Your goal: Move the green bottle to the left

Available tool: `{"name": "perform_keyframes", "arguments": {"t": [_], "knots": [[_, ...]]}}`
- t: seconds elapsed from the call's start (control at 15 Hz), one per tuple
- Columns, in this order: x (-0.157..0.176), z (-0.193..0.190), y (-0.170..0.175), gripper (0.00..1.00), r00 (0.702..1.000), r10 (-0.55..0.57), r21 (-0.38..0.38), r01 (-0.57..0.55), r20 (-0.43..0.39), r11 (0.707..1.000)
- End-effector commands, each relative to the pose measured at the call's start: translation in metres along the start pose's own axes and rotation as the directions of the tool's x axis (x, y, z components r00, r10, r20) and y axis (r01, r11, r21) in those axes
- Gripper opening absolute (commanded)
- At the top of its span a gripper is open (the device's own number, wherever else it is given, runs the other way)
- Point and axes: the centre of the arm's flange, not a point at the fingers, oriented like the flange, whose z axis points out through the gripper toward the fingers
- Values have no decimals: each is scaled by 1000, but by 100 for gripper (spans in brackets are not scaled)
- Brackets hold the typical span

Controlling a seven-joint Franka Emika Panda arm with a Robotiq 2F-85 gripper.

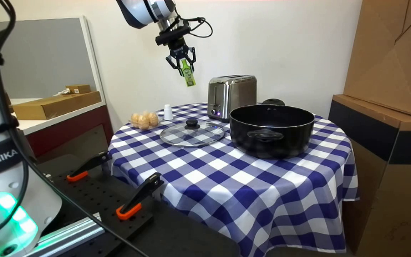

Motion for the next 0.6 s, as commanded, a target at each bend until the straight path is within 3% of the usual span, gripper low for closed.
{"name": "perform_keyframes", "arguments": {"t": [0.0,0.53], "knots": [[23,24,0,21,1000,10,23,-10,29,1000],[31,59,-39,21,995,-66,73,60,79,996]]}}
